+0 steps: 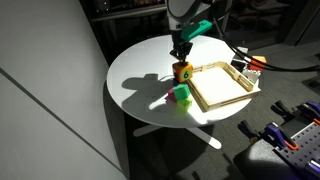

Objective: Put the plush block on the wooden tray

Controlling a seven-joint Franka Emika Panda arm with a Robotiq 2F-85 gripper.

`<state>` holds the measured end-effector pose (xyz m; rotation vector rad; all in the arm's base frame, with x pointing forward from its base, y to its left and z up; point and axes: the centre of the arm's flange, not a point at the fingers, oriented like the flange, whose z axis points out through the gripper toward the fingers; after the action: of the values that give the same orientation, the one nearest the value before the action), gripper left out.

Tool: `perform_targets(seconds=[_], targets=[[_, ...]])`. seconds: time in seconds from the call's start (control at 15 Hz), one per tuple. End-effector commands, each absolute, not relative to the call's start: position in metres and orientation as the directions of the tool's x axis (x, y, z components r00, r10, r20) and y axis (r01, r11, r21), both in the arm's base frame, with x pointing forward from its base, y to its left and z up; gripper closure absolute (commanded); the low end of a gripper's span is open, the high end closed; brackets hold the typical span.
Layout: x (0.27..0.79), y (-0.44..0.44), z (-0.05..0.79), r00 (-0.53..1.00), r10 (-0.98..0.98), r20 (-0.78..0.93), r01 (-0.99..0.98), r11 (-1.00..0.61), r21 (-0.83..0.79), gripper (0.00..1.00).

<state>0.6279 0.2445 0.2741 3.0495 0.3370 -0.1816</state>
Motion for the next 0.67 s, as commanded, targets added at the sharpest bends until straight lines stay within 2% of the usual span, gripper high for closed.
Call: perform_targets(seconds=[0.0, 0.6], targets=[[0.609, 0.238, 0.292, 0.969, 0.202, -0.141, 0.211, -0.976, 0.050, 1.00], [0.560, 0.200, 0.293, 0.968, 0.164, -0.189, 0.180, -0.981, 0.075, 1.00]])
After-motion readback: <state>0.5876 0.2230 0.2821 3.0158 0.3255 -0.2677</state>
